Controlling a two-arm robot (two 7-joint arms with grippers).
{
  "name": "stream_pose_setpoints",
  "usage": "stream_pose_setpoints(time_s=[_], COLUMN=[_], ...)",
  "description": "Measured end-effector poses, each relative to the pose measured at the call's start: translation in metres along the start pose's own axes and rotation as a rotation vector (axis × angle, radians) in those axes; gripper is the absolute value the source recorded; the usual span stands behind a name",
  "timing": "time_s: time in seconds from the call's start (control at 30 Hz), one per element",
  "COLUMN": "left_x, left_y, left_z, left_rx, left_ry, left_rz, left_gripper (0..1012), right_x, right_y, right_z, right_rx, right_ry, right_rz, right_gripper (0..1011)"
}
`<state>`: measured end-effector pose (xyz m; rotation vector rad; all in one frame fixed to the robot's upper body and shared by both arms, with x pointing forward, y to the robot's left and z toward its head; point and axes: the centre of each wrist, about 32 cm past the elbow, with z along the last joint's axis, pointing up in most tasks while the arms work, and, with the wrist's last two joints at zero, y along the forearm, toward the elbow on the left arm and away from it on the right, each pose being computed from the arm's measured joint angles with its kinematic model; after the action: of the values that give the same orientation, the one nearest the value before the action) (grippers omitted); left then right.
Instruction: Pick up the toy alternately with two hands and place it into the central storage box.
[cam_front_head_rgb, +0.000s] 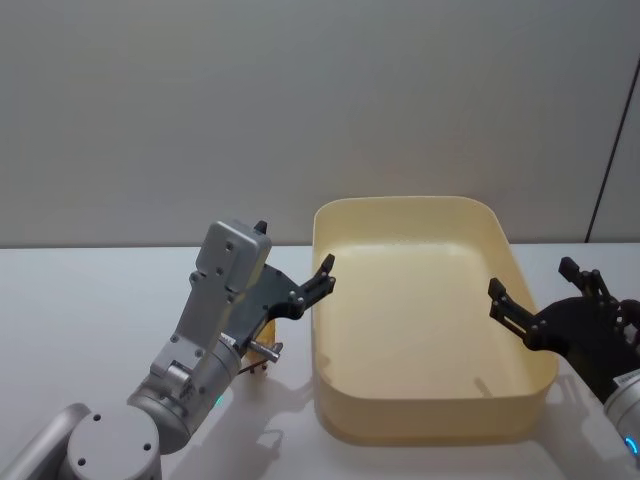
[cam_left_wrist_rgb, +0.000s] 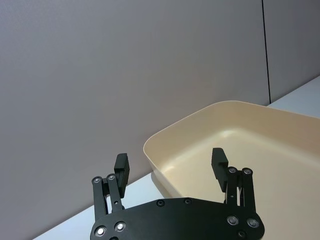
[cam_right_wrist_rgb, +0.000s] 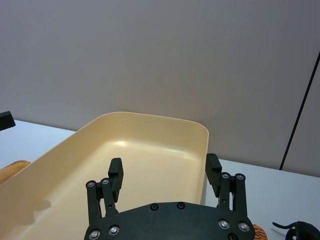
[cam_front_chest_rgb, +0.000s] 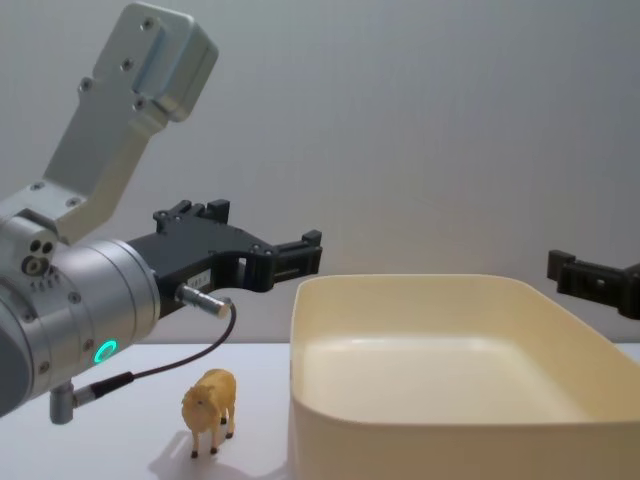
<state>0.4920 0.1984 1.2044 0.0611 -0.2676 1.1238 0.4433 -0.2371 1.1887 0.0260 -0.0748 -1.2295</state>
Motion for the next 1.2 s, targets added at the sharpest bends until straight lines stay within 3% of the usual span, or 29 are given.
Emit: stream_pose_setpoints(time_s=[1.2], left_x=[0.0], left_y=[0.0], left_z=[0.0], left_rx=[0.0], left_ry=[0.0], left_rz=[0.0], left_gripper=[1001], right_x=[0.0], right_y=[0.0], right_z=[0.0], right_rx=[0.0], right_ry=[0.0], right_rz=[0.0], right_gripper=[1001])
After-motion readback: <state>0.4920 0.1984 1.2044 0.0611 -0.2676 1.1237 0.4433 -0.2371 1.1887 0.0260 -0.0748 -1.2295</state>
